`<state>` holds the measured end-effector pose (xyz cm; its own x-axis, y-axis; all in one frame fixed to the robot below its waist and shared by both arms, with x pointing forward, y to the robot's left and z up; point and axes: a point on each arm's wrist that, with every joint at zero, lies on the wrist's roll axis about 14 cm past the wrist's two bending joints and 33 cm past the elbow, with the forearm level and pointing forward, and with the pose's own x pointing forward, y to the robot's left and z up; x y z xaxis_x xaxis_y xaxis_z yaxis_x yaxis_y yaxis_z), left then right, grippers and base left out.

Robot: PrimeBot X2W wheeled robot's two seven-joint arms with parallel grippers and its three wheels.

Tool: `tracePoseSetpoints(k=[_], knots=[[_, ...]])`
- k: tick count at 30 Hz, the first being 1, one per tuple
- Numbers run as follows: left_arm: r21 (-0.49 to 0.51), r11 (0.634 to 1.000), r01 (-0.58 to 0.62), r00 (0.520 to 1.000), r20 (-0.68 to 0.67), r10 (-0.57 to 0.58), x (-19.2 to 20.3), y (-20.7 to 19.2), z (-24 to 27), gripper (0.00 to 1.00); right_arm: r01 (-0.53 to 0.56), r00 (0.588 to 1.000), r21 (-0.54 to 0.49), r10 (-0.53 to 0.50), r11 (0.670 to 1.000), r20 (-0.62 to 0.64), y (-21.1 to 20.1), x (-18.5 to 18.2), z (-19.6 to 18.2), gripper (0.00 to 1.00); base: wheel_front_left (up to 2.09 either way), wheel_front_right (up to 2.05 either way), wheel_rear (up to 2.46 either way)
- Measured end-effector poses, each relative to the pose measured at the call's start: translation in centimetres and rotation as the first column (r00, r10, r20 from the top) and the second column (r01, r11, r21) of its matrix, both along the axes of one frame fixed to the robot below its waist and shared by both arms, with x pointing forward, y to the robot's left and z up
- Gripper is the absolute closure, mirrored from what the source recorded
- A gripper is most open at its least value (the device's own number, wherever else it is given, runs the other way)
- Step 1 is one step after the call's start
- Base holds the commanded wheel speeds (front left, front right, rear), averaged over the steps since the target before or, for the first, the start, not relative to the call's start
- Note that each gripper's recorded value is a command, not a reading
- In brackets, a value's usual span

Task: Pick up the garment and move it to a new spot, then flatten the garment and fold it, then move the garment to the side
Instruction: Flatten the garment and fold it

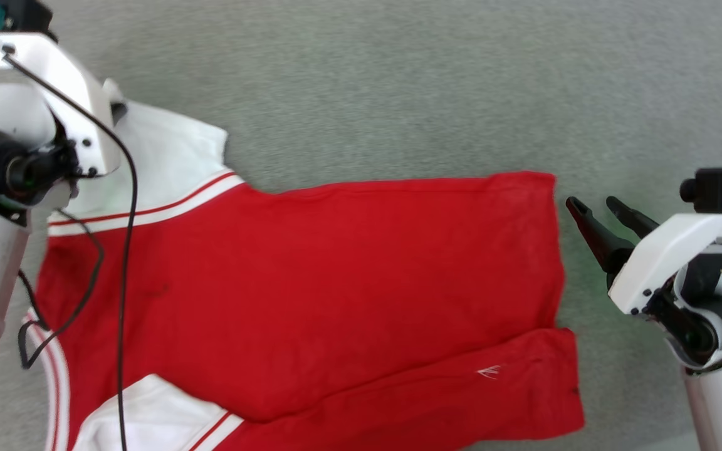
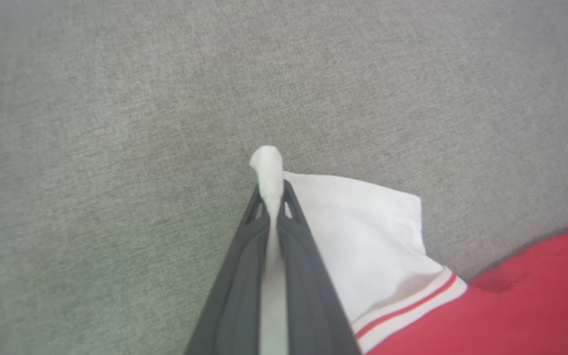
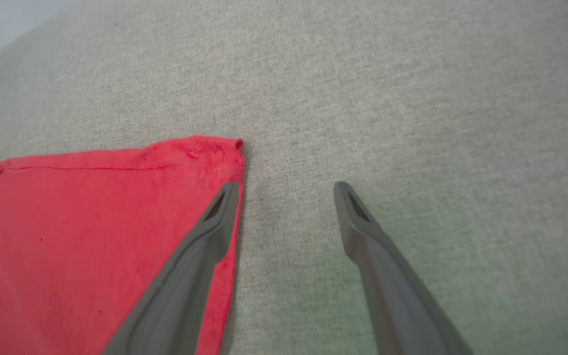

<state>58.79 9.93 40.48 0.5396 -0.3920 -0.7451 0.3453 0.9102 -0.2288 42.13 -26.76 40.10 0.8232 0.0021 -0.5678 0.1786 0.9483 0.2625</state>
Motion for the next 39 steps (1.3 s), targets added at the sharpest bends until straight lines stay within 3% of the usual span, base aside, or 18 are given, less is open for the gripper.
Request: tracePoseSetpoints(k=[7, 13, 14, 15, 18, 21, 26, 32, 39], knots=[[-0.005, 1.0, -0.005, 0.993, 0.118, 0.005, 0.2, 1.5, 3.6, 1.0, -0.183, 0.972, -0.016, 0.178, 0.983, -0.154, 2.8, 2.3, -1.5, 0.0, 0.0, 0.0, 0.0], [-0.014, 1.0, -0.012, 0.988, 0.154, 0.014, -0.2, 2.3, 4.0, 1.0, -0.291, 0.904, -0.008, 0.272, 0.957, -0.329, 4.0, 2.9, -4.0, 0.0, 0.0, 0.0, 0.0], [-0.015, 1.0, -0.016, 0.987, 0.158, 0.018, -0.3, 2.5, 4.0, 1.0, -0.298, 0.887, 0.001, 0.277, 0.955, -0.369, 4.0, 2.7, -4.5, 0.74, 0.0, 0.0, 0.0], [-0.017, 1.0, -0.017, 0.987, 0.163, 0.019, -0.3, 2.7, 4.0, 1.0, -0.31, 0.872, 0.005, 0.287, 0.951, -0.397, 4.0, 2.7, -4.7, 1.0, 0.0, 0.0, 0.0], [-0.022, 1.0, -0.019, 0.984, 0.179, 0.023, -0.4, 2.9, 4.0, 1.0, -0.315, 0.851, 0.021, 0.292, 0.949, -0.435, 4.0, 2.8, -5.0, 1.0, 0.0, 0.0, 0.0], [-0.031, 0.999, -0.026, 0.98, 0.194, 0.031, -0.6, 3.1, 4.2, 1.0, -0.323, 0.856, 0.02, 0.302, 0.946, -0.419, 4.5, 3.3, -4.5, 1.0, 0.0, 0.0, 0.0], [-0.057, 0.996, -0.064, 0.96, 0.271, 0.077, -0.3, 3.9, 6.1, 1.0, -0.309, 0.902, -0.026, 0.284, 0.951, -0.326, 4.2, 4.8, -1.9, 1.0, 0.0, 0.0, 0.0], [-0.105, 0.987, -0.118, 0.92, 0.362, 0.149, -1.6, 5.8, 9.3, 1.0, -0.244, 0.966, -0.091, 0.234, 0.966, -0.109, 3.3, 6.8, 3.9, 1.0, 0.0, 0.0, 0.0], [-0.129, 0.977, -0.17, 0.908, 0.365, 0.206, -6.1, 7.9, 9.5, 1.0, -0.19, 0.982, -0.079, 0.189, 0.979, -0.019, 3.1, 4.5, 5.6, 1.0, 0.0, 0.0, 0.0]])
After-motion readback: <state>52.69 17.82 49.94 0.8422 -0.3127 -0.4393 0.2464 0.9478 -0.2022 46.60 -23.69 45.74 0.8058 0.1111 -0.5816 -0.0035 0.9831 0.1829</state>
